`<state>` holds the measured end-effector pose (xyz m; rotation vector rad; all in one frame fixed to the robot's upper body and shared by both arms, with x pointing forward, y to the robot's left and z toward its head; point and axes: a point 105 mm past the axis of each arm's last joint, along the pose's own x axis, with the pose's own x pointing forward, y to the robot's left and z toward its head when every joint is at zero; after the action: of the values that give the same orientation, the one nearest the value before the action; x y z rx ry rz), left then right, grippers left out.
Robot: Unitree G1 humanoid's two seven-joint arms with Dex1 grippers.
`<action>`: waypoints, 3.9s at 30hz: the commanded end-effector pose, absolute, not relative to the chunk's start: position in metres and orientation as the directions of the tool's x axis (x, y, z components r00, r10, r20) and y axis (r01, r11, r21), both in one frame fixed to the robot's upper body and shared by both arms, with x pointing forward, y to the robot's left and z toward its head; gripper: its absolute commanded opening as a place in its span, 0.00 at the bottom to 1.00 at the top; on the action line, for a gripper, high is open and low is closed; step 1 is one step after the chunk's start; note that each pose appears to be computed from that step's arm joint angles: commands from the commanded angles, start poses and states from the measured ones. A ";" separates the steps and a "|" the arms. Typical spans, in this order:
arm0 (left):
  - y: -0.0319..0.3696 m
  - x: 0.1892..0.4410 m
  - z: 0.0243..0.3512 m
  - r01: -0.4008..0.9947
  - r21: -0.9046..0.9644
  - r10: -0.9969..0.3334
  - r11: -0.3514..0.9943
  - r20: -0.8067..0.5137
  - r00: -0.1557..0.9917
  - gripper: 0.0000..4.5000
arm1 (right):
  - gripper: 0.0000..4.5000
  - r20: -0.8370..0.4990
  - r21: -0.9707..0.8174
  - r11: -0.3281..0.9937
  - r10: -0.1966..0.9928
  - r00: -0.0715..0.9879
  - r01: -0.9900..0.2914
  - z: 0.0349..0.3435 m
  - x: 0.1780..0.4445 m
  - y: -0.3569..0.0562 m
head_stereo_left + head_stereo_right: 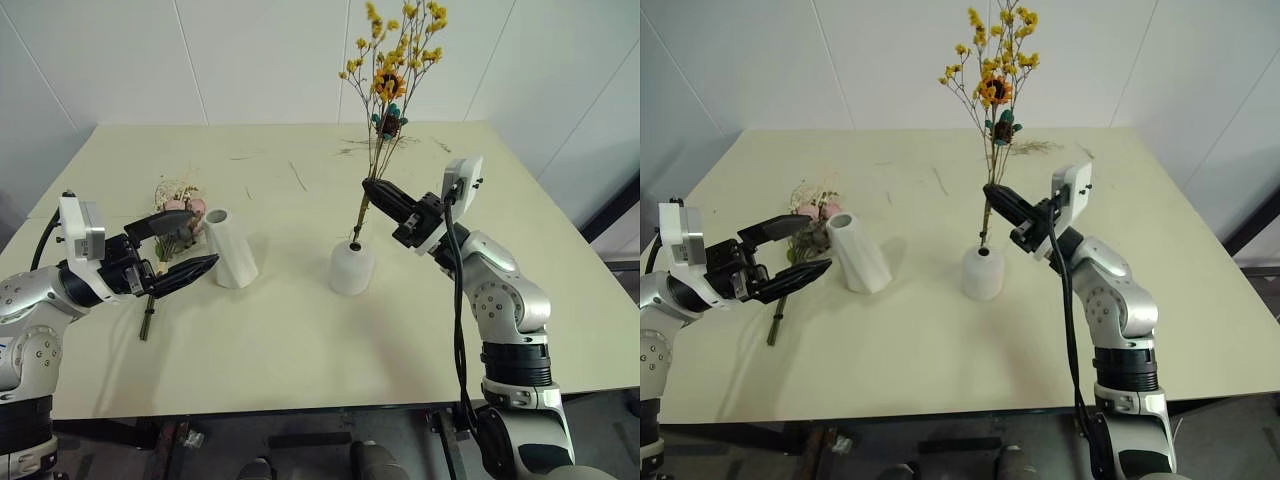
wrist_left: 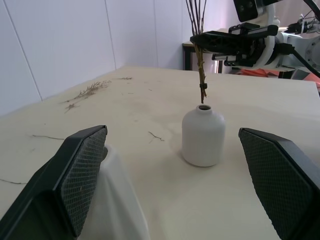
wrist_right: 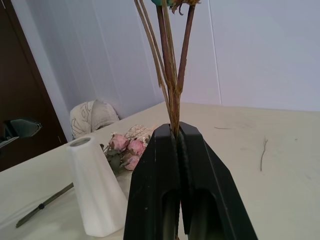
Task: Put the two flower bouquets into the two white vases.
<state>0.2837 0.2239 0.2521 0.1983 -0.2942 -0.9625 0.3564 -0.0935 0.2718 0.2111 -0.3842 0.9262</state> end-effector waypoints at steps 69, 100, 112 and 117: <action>0.339 0.318 0.209 0.412 0.126 -0.273 0.902 -0.574 0.772 1.00 | 0.93 -0.212 -0.410 0.149 0.944 0.252 -0.900 0.263 0.287 -0.169; 0.316 0.367 0.168 0.313 0.023 -0.207 0.949 -0.704 0.680 0.29 | 0.93 -0.145 -0.408 0.113 0.972 0.186 -0.906 0.274 0.273 -0.142; 0.324 0.373 0.198 0.269 0.045 -0.207 0.962 -0.524 0.826 0.00 | 0.93 -0.116 -0.418 0.147 0.970 0.213 -0.897 0.265 0.284 -0.140; 0.305 0.383 0.280 0.368 -0.024 -0.364 0.930 0.085 0.927 0.00 | 0.93 -0.096 -0.419 0.171 0.968 0.231 -0.892 0.261 0.289 -0.139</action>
<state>0.3889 0.3050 0.2139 -0.0201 0.2872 -0.3374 0.2888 -0.1397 0.2565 -0.4193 -0.1720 1.3484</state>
